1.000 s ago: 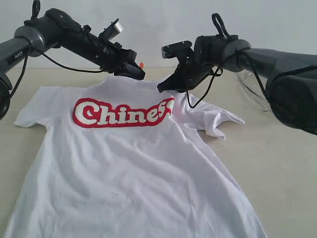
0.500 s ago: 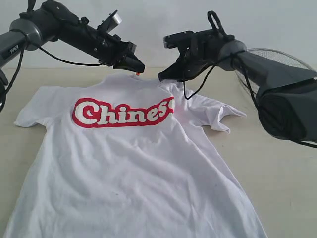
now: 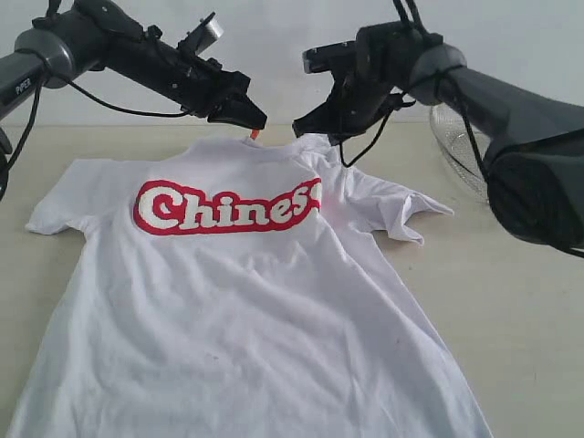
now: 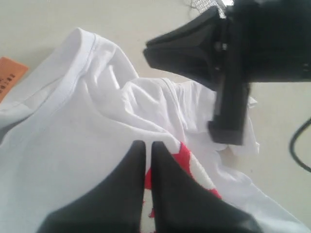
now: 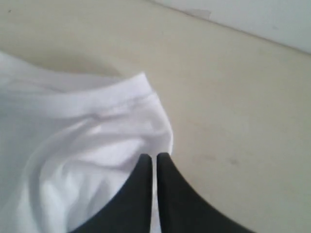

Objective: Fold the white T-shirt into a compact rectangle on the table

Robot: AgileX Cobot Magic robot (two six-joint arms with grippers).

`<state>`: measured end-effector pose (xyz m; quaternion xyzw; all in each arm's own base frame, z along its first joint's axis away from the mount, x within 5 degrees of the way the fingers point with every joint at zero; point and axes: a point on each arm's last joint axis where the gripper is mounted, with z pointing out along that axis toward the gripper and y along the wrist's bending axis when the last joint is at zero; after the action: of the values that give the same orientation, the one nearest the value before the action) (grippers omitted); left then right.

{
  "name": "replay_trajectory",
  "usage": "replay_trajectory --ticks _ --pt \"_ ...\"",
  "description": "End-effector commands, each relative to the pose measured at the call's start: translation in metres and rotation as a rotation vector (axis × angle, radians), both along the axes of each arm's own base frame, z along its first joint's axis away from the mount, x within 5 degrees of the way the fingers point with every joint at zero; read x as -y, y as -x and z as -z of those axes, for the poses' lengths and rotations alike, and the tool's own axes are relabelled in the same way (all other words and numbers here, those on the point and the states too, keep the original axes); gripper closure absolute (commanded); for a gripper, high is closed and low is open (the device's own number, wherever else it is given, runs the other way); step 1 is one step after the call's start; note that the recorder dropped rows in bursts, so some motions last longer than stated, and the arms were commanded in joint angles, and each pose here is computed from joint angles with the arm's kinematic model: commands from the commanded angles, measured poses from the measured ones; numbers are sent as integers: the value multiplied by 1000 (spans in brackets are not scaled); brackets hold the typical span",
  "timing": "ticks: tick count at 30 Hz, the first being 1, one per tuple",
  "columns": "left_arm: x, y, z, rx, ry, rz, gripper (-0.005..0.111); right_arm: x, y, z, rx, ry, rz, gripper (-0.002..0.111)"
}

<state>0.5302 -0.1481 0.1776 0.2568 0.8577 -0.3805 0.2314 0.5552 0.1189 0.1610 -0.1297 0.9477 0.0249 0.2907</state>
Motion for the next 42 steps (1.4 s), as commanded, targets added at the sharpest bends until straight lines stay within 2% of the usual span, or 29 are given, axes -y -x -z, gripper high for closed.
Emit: replay_trajectory --ticks 1,5,11,18,24,30,39,42 --pt "-1 1 -9 6 6 -3 102 5 22 -28 -168 48 -52 108" --pt "-1 1 -9 6 6 -3 102 4 26 -29 -206 52 -62 108" --pt "-1 1 -9 6 6 -3 102 -5 27 -11 -256 -36 -101 108" --pt "-1 1 -9 6 6 -3 102 -6 25 33 -337 -27 -94 108" --pt "-1 1 -9 4 7 -5 102 7 22 46 -339 104 -17 108" --pt "-1 1 -9 4 7 -5 102 9 21 46 -336 106 15 108" --pt "-1 1 -11 7 8 -5 102 27 13 41 -232 280 123 108" --pt "-1 1 -11 7 8 -5 102 29 10 39 -202 284 130 108"
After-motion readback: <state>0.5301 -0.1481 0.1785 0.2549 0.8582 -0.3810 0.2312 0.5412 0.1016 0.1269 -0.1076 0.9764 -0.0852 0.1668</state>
